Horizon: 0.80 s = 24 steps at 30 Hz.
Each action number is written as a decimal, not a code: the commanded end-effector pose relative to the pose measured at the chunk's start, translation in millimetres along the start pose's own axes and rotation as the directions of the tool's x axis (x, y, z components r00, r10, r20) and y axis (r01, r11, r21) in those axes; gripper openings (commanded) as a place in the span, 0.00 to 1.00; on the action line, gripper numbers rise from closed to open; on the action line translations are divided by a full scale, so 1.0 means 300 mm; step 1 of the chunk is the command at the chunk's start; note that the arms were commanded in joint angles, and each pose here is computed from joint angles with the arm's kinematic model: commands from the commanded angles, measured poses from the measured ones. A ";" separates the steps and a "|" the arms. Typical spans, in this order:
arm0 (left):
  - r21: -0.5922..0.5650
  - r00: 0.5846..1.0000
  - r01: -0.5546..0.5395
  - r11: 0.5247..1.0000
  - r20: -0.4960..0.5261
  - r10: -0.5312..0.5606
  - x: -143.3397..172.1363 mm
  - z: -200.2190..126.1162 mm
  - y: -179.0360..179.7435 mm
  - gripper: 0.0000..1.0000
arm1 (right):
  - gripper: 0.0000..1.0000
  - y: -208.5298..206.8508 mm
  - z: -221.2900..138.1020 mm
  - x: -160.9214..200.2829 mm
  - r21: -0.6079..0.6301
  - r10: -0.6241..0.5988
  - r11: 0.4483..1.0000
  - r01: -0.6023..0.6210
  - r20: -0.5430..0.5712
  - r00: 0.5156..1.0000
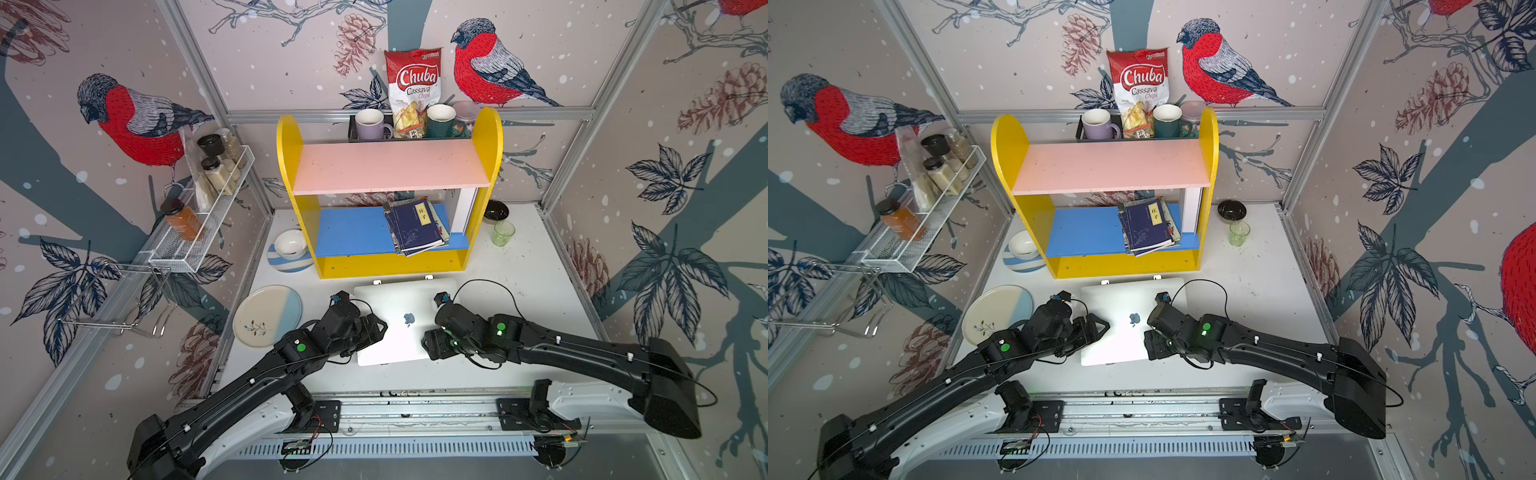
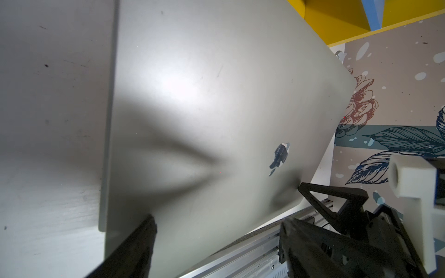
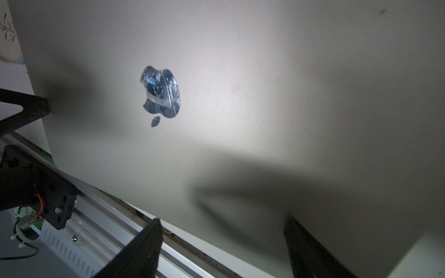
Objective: Close the laptop lid and set it aside
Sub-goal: Close the lid of the laptop.
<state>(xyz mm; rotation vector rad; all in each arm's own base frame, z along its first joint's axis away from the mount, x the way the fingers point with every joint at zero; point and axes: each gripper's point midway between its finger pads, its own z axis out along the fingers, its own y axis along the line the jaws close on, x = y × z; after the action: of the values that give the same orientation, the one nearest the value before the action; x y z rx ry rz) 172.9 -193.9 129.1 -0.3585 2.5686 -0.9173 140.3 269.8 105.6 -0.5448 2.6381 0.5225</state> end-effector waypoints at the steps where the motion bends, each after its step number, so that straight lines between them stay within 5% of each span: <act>1: 0.017 1.000 0.006 1.000 0.024 -0.006 -0.015 0.010 -0.014 0.81 | 0.80 0.013 0.012 -0.008 -0.021 -0.004 1.000 0.004 0.004 1.000; 24: 0.005 0.999 0.022 1.000 0.049 -0.022 -0.022 0.077 0.019 0.80 | 0.79 0.021 0.109 -0.002 -0.019 -0.001 1.000 0.000 -0.042 0.999</act>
<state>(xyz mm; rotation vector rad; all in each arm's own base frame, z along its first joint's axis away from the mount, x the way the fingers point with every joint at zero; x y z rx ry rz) 182.0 -196.7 107.0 -0.4038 2.5590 -0.8957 145.2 282.5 76.1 -0.5541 2.6984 0.5112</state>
